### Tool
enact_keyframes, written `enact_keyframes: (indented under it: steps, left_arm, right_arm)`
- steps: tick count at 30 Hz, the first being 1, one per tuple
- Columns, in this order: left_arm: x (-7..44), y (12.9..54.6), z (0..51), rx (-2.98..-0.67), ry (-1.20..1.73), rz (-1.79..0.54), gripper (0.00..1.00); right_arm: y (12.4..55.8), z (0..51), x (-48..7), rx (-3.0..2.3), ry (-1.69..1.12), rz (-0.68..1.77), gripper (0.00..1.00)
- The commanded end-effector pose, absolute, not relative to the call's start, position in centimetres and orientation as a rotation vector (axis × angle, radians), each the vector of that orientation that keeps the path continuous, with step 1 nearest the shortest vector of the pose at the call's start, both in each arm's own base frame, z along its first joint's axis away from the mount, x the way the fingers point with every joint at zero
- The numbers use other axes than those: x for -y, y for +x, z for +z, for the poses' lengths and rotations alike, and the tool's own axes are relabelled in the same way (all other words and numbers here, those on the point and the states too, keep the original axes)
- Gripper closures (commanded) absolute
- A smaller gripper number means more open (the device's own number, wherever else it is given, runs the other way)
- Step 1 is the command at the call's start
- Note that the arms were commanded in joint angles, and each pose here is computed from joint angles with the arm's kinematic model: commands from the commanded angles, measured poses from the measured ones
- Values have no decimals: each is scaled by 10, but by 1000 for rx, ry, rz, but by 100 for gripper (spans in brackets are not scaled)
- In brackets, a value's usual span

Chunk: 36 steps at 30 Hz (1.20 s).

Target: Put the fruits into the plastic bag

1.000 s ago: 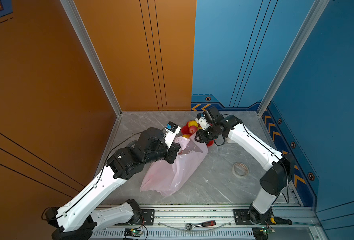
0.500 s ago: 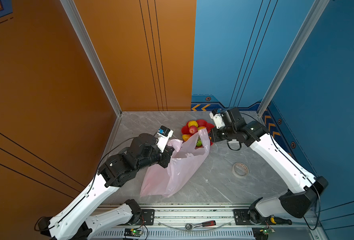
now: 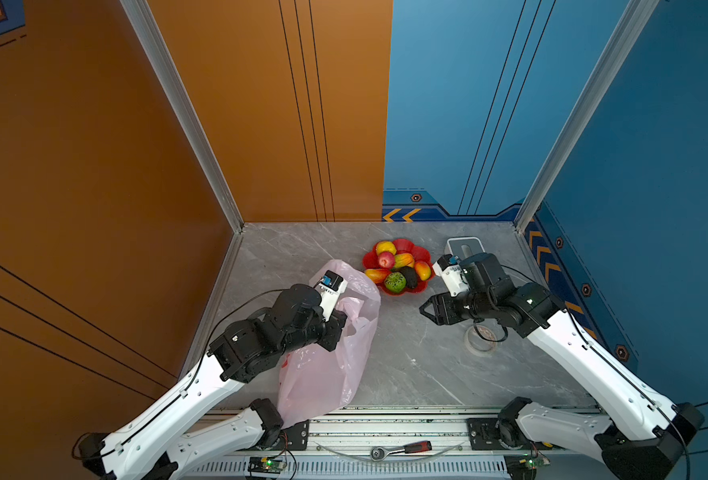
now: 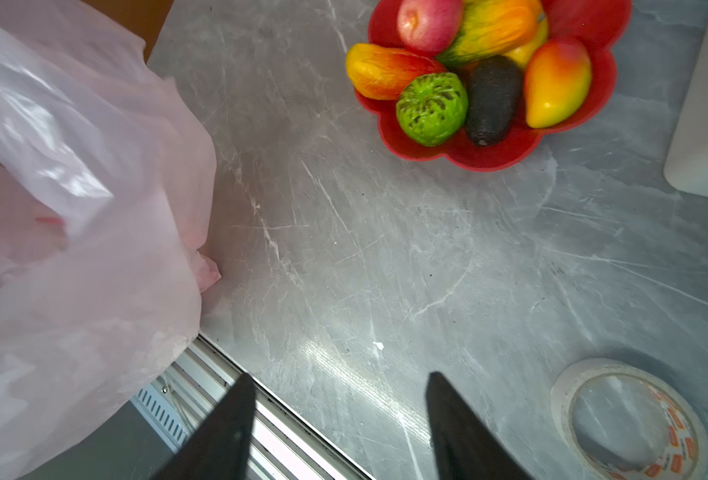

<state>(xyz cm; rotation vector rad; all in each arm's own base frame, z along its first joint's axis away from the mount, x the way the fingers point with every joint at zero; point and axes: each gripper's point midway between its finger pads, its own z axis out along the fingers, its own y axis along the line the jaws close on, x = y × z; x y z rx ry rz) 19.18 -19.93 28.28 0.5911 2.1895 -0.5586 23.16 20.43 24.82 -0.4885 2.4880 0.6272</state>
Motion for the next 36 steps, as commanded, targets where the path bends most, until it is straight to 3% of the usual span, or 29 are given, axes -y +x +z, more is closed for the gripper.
enact_keyframes:
  steps: [1,7,11,16,23,29,36]
  left_arm:
    - [203,186,291,-2158,575,-619,100]
    - [206,183,294,-2146,583,-641,100]
    - [202,194,311,-2112,601,-557,100]
    - [213,234,356,-2061,671,-428,100]
    - [301,278,379,-1995,988,-324,100]
    - [369,258,358,-1945,1258,-230,100]
    - [354,216,292,-2069,1291,-158,100]
  right_arm:
    - [245,274,-227,-2378,-568,658,0]
    - [260,308,-286,-2257,-749,663,0]
    - [284,315,-295,-2261,-668,601,0]
    - [317,328,-245,-2259,-337,579,0]
    - [317,361,-149,-2142,49,652,0]
    - [299,363,-90,-2092,227,633,0]
    - [295,324,-95,-2184,236,722,0]
